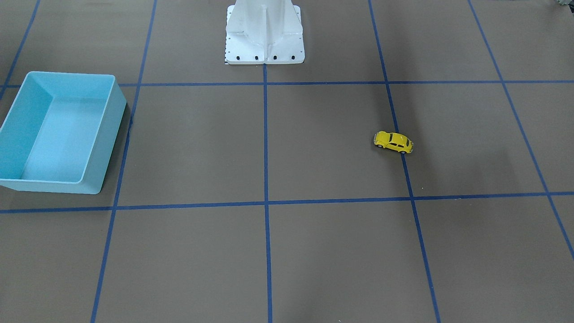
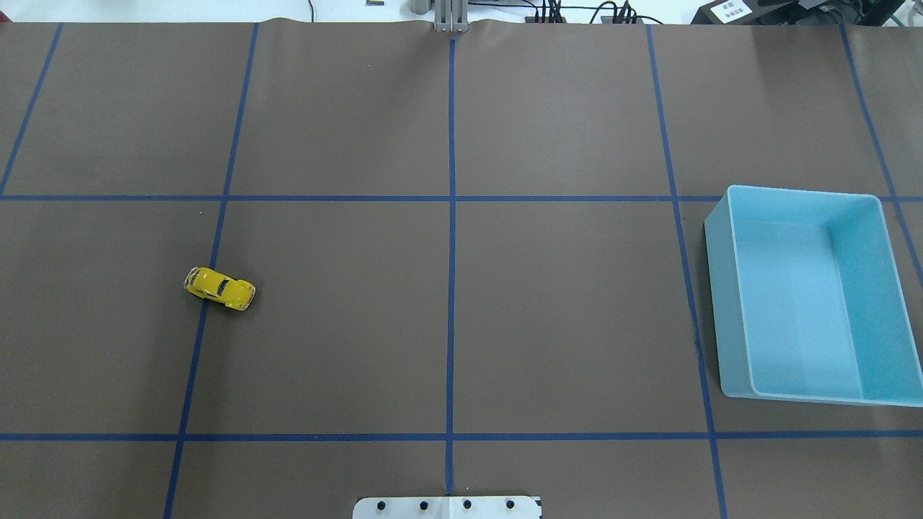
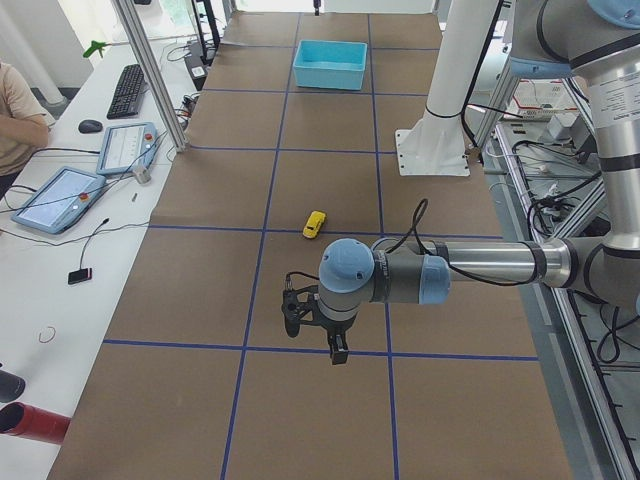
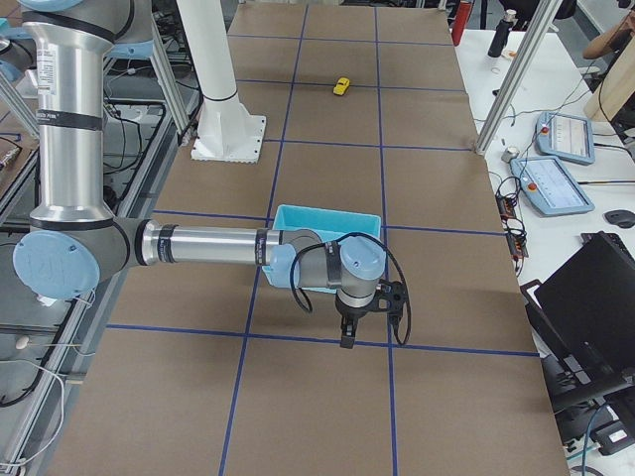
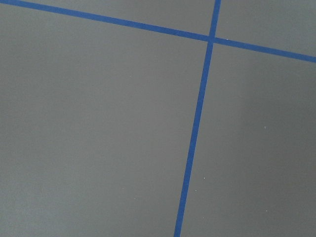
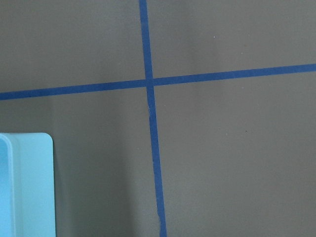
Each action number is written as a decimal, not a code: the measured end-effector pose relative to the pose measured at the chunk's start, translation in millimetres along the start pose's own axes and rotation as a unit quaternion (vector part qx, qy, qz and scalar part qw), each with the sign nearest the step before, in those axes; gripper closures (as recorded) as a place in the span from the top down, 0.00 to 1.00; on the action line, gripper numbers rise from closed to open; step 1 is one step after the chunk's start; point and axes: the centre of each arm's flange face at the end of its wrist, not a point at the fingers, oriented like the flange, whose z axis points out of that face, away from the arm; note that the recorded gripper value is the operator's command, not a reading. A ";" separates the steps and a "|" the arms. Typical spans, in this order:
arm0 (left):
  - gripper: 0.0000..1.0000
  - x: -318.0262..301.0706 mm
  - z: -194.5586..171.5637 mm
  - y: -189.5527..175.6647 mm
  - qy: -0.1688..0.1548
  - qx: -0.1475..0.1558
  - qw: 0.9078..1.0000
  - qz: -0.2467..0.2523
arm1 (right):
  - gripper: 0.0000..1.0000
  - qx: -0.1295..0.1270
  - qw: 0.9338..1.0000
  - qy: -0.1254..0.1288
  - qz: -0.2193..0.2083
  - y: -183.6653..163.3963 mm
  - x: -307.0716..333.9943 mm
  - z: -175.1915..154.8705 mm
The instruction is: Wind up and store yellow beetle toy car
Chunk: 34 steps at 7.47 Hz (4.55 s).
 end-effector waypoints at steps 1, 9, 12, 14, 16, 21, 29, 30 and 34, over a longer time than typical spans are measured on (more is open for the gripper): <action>1.00 1.3 -0.1 -0.9 0.001 0.002 1.000 0.004 | 1.00 0.000 1.000 0.000 0.000 0.0 0.0 0.0; 1.00 140.4 -21.6 -28.1 0.039 0.016 0.987 0.158 | 1.00 -0.001 1.000 0.001 0.001 0.5 2.0 1.9; 1.00 277.1 -2.4 -28.2 0.071 -0.006 0.951 0.299 | 1.00 -0.001 1.000 0.001 0.001 0.3 1.2 1.1; 1.00 378.5 23.2 -10.2 0.073 -0.011 0.913 0.400 | 1.00 0.000 1.000 0.001 0.000 0.0 0.5 0.8; 1.00 461.2 57.2 39.2 0.079 -0.024 0.870 0.486 | 1.00 -0.001 1.000 0.001 0.000 0.0 0.3 1.1; 1.00 511.4 123.2 66.0 0.018 0.020 0.698 0.715 | 1.00 -0.002 1.000 0.001 -0.004 -0.2 -2.9 2.7; 1.00 514.7 198.8 29.2 -0.024 0.006 0.508 0.861 | 1.00 -0.003 1.000 0.001 -0.004 -0.1 -3.2 2.8; 1.00 513.7 206.6 26.2 -0.025 0.010 0.504 0.863 | 1.00 -0.002 1.000 0.001 -0.004 -0.2 -3.6 2.4; 0.99 501.3 214.5 29.2 -0.020 0.006 0.502 0.865 | 1.00 -0.003 1.000 0.001 -0.004 0.7 -3.5 2.8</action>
